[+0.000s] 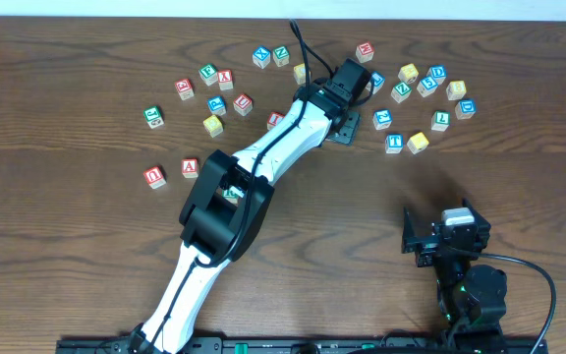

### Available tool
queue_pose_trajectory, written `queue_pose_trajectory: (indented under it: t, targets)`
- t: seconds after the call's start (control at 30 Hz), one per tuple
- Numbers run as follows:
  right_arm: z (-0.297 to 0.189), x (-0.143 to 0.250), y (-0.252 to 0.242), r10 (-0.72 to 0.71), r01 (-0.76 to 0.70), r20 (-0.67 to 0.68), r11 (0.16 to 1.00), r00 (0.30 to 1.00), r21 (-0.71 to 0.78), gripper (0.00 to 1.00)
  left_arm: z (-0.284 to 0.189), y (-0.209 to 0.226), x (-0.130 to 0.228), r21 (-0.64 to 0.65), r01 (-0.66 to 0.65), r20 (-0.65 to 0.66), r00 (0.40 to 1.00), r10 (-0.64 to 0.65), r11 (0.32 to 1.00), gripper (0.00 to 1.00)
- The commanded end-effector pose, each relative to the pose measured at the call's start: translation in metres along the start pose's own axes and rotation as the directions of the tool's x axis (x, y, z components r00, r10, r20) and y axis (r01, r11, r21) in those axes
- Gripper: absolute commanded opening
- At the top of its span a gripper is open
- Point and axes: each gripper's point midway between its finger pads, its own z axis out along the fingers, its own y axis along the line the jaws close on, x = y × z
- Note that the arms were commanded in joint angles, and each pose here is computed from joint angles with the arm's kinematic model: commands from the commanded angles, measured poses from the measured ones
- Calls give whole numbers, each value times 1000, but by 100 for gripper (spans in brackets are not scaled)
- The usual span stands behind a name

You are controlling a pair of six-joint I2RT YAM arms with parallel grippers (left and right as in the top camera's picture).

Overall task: Spell out ROBOT
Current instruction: 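Close the left gripper on the second yellow O block, then tighten the left gripper grip and lift the yellow O block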

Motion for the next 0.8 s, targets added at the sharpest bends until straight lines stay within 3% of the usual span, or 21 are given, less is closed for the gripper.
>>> queue_pose_trajectory:
  t: [0.0,0.4,0.57,0.77]
  targets:
    - [0,1,-1,-9,9,-4,1000,1000,1,99,-3,1,-9,-9,-6,25,1000,7,1000,68]
    - [0,1,0,-9,9,-4,1000,1000,1,99,-3,8,-11,-49,-4,35,999,6,999,67]
    - [0,1,-1,-10,10,-4,1000,1000,1,99,-3,8,-10,-49,-4,34,999,6,999,58]
    - [0,1,-1,-9,9,-4,1000,1000,1,99,-3,9,-8,-51,6,26,1000,-5,999,58]
